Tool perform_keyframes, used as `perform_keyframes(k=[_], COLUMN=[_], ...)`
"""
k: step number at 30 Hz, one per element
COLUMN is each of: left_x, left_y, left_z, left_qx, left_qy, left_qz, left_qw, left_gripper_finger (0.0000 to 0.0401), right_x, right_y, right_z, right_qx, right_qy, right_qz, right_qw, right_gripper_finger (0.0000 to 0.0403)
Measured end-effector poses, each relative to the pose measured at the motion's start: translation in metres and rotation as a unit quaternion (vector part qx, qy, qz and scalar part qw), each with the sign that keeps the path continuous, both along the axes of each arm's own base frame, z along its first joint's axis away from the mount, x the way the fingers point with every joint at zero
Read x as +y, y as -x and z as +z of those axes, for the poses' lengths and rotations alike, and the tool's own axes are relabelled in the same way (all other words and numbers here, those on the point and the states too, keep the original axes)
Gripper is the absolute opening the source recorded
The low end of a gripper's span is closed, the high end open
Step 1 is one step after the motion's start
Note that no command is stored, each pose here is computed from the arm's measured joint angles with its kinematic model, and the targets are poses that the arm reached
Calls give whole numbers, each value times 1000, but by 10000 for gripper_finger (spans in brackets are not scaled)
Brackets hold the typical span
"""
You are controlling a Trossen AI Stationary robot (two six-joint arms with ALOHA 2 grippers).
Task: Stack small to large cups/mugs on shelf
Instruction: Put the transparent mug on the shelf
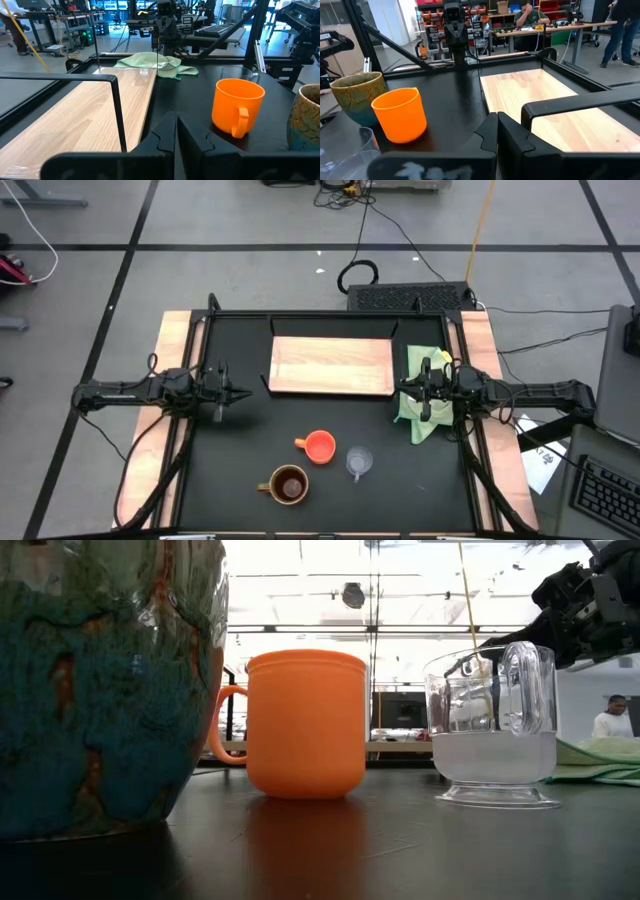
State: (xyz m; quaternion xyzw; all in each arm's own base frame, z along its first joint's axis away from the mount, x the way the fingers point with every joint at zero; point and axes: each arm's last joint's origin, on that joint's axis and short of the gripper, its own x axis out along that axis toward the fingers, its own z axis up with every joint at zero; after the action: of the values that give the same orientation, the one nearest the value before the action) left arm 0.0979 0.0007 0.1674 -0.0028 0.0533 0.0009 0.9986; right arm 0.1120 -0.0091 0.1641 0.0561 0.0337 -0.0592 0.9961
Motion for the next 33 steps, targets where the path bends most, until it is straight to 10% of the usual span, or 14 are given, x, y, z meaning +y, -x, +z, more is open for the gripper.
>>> perform_keyframes(k=[33], left_x=[-1], left_y=[-1], left_z=[7], left_qx=[-36], left_qy=[49], left_qz=[-13], left_qw=[998], left_gripper_finger=[21], right_x=[3], right_y=[1], right_z=[26], right_qx=[-133], right_qy=[68], right_qz=[50], right_qw=[988], right_gripper_finger=[0])
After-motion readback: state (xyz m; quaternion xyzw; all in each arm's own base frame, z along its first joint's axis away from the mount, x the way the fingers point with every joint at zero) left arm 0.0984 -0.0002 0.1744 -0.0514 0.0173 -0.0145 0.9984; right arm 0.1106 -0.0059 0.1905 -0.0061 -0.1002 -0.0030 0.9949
